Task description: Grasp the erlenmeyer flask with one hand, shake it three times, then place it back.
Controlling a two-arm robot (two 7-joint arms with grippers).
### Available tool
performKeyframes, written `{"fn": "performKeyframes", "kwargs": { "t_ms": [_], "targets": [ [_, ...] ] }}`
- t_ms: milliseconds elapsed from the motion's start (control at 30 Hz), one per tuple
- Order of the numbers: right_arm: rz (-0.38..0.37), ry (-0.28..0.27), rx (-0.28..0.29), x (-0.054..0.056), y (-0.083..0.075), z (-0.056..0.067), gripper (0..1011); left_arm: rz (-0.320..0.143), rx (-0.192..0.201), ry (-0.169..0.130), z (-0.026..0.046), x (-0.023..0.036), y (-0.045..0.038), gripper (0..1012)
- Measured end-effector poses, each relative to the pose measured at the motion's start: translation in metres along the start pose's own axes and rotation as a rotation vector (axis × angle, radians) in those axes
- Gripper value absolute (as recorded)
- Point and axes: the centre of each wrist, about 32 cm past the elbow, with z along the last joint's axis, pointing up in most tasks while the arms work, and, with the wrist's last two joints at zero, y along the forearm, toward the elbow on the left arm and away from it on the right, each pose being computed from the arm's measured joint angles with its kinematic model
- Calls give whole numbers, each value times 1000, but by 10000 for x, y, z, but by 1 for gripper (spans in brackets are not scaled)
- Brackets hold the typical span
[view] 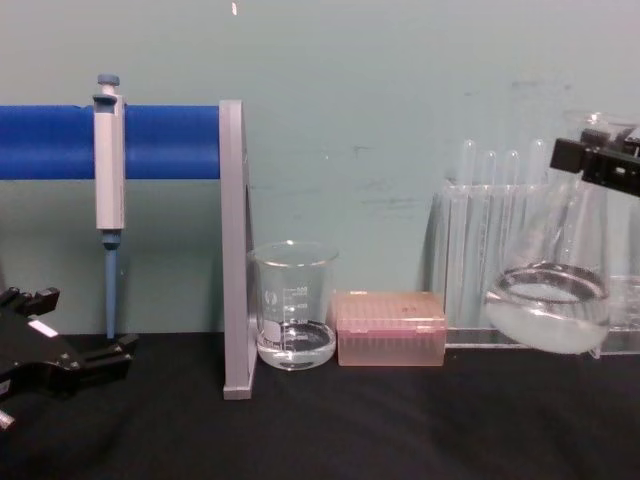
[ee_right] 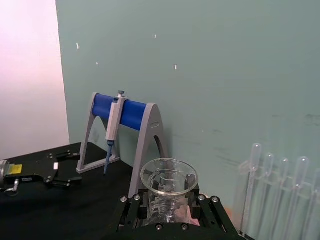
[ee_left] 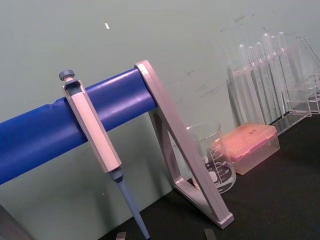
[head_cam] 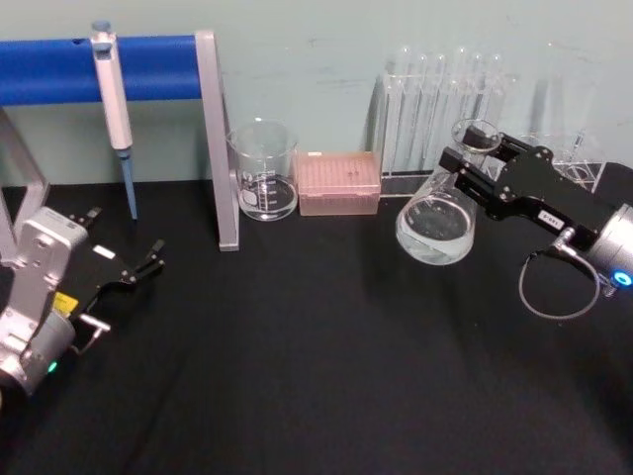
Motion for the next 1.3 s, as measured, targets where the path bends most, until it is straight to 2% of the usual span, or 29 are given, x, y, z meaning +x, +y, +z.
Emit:
{"fn": "performKeyframes", "kwargs": {
  "t_ms": [167, 367, 567, 833, 1300],
  "targets": [
    [23, 10, -1, -9, 59, -16, 449, 0, 0, 0, 0, 0, 0, 1001],
    [96, 33, -4, -55, 220, -57, 449, 0, 0, 0, 0, 0, 0, 1001],
    [211, 62, -9, -161, 460, -118, 449, 0, 0, 0, 0, 0, 0, 1001],
    [321, 85, -20, -303, 660, -180, 450, 0, 0, 0, 0, 0, 0, 1001],
    [352, 98, -51, -365, 687, -243, 450, 0, 0, 0, 0, 0, 0, 1001]
  ]
}}
